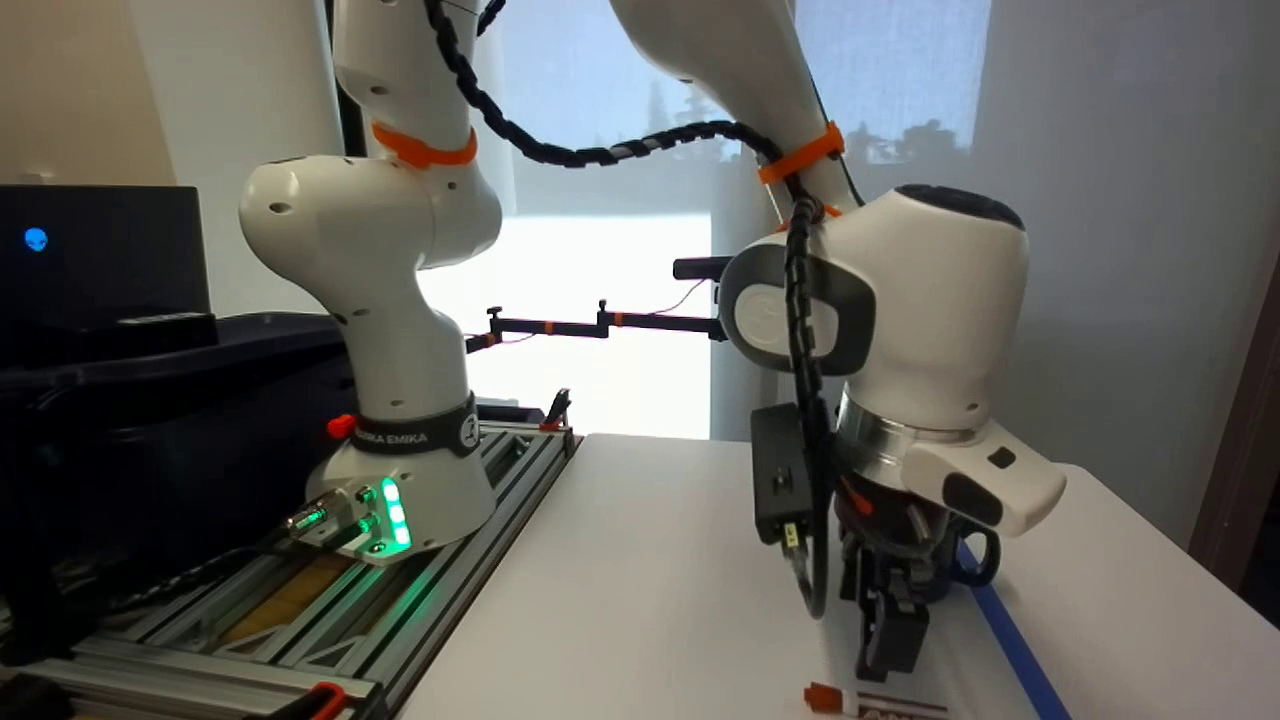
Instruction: Move the sharpie to the table
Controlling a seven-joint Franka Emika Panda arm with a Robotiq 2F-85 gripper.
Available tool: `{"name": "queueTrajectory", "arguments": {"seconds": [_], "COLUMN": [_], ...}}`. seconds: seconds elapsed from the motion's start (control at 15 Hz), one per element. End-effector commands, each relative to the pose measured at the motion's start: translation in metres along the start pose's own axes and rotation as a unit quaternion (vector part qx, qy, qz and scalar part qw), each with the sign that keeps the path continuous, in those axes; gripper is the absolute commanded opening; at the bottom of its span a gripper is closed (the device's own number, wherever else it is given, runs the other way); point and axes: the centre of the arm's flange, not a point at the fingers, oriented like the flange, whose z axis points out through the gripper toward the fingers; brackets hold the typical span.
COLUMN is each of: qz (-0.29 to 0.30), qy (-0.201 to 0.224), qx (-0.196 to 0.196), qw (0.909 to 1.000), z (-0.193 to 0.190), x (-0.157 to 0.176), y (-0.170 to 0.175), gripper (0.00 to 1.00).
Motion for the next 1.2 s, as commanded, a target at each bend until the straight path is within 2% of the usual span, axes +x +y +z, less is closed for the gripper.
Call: {"name": "queueTrajectory", "arguments": {"seconds": [0.0,0.27,0.47,0.6,0.73,0.8,1.13], "qz": [0.01,0.018,0.014,-0.004,-0.014,-0.004,-0.01], "qy": [-0.04,-0.082,-0.084,-0.038,-0.017,-0.044,-0.03], "qx": [-0.008,0.012,0.018,0.02,0.013,0.011,0.007], "qw": [0.9991,0.9964,0.9963,0.9991,0.9997,0.999,0.9995], "z": [-0.06,-0.082,-0.085,-0.087,-0.088,-0.081,-0.084], "x": [0.004,-0.002,-0.007,-0.008,-0.008,0.005,0.005], "y": [-0.031,-0.057,-0.068,-0.072,-0.074,-0.068,-0.07], "gripper": [1.0,1.0,1.0,1.0,1.0,1.0,1.0]}}
